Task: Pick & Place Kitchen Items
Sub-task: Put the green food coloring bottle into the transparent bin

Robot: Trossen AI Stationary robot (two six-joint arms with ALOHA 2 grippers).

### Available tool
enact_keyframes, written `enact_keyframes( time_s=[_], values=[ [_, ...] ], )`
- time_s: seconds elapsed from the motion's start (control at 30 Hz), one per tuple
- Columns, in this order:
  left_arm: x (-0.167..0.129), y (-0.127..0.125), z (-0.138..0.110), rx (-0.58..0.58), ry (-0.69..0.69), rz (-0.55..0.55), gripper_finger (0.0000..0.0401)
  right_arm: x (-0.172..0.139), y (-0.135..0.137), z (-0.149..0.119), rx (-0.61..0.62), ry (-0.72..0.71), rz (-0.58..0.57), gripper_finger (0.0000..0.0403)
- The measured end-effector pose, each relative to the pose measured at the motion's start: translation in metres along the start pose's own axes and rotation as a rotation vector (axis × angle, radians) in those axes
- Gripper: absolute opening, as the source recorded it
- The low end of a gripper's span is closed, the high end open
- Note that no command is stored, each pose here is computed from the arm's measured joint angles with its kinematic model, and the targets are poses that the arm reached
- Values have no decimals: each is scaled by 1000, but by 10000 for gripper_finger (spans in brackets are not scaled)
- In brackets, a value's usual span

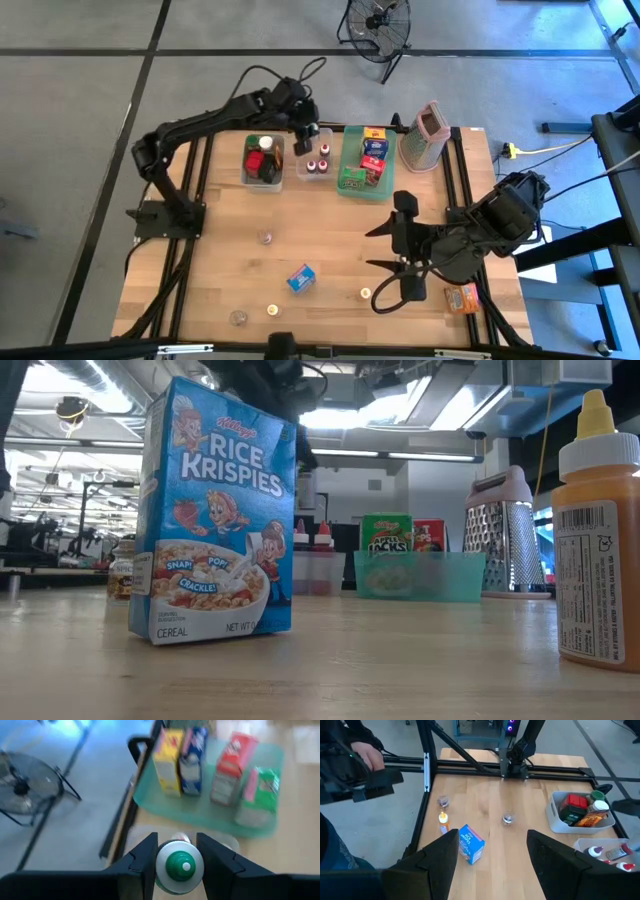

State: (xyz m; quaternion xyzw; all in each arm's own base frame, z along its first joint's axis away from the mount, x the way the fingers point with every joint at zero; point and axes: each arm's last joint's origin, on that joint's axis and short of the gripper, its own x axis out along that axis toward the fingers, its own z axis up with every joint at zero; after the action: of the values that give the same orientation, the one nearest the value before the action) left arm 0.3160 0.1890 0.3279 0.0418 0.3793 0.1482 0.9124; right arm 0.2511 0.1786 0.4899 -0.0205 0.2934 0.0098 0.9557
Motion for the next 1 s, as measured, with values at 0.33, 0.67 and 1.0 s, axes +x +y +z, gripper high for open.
enact_keyframes(
  time_s=[0.33,0.67,1.0],
  values=[
    [39,16,0,-19,-61,84,113,1,-3,-3,-8,25,-42,238],
    [61,43,-20,-207,-3,135,113,2,-9,-4,13,45,-65,238],
    [71,42,-25,-266,18,90,113,5,-13,-3,19,51,-80,238]
  ],
)
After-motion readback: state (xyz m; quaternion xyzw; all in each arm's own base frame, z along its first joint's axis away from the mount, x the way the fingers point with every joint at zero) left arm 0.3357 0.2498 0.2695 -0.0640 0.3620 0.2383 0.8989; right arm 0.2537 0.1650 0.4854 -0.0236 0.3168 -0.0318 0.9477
